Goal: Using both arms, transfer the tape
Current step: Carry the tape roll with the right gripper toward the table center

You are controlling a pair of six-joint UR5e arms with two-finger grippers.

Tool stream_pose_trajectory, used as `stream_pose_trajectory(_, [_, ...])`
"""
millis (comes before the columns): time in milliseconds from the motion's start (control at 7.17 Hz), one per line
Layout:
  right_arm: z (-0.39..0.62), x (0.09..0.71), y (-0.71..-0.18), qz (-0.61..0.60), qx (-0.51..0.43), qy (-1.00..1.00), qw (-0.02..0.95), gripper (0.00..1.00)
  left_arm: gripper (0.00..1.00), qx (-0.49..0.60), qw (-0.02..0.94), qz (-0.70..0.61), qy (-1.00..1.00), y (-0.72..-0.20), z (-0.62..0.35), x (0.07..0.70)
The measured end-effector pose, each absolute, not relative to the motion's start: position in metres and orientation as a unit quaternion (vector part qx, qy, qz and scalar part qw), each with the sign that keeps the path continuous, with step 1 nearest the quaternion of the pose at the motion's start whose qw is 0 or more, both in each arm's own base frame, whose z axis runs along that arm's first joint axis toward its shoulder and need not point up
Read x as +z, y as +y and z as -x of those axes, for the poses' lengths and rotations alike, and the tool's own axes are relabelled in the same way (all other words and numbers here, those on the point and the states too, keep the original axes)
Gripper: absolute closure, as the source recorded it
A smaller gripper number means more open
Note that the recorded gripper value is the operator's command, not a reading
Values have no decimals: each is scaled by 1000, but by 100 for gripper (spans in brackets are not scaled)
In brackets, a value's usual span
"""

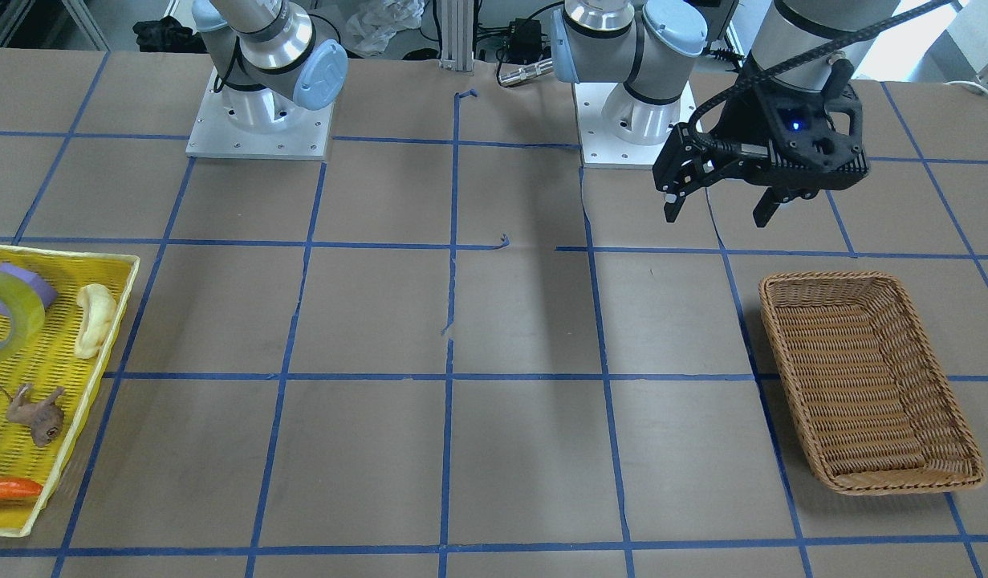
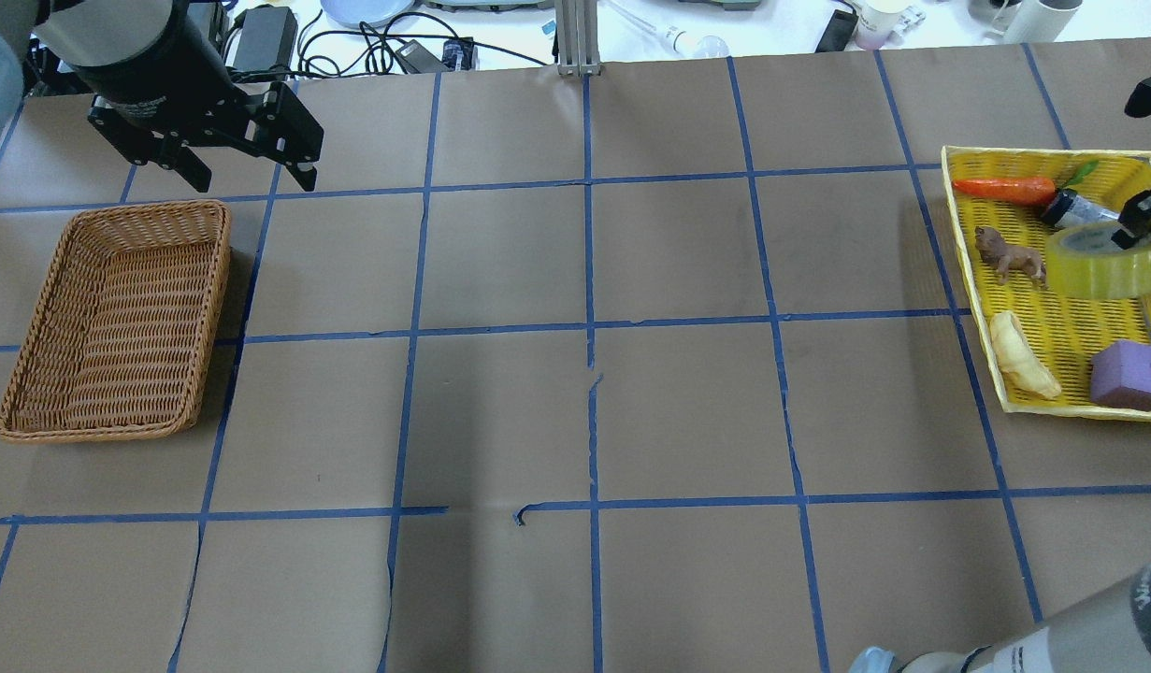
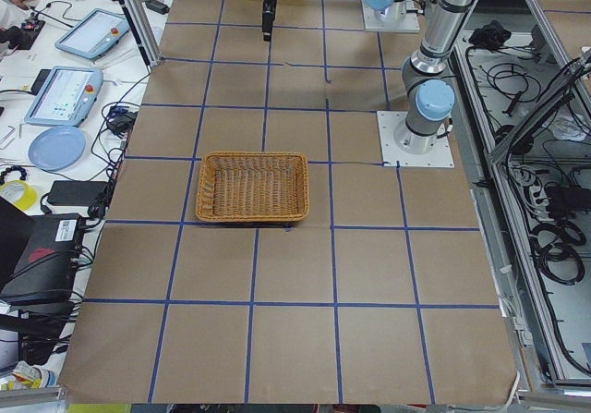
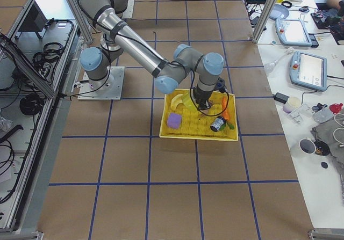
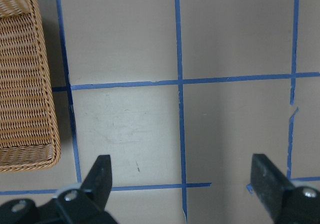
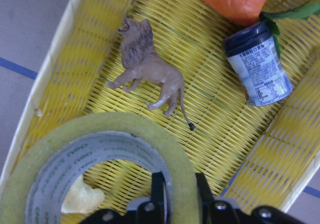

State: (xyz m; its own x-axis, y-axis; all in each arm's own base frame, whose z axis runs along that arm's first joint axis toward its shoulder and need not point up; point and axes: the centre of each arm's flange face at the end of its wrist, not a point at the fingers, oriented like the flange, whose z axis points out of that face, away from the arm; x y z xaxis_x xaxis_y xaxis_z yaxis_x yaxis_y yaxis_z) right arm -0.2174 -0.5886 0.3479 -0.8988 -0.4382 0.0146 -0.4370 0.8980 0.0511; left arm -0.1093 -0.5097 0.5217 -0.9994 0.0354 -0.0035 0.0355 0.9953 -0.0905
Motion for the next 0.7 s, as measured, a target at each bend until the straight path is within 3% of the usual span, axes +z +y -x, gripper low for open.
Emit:
stream_pose_trajectory(279, [115,388,-620,-273,19,-962,1,100,0,-45,1,-18,999,-510,109,522])
stream_pose_trajectory(698, [-39,366,-641,-334,130,-932,-49,100,0,-45,1,-19,999,-510,110,522])
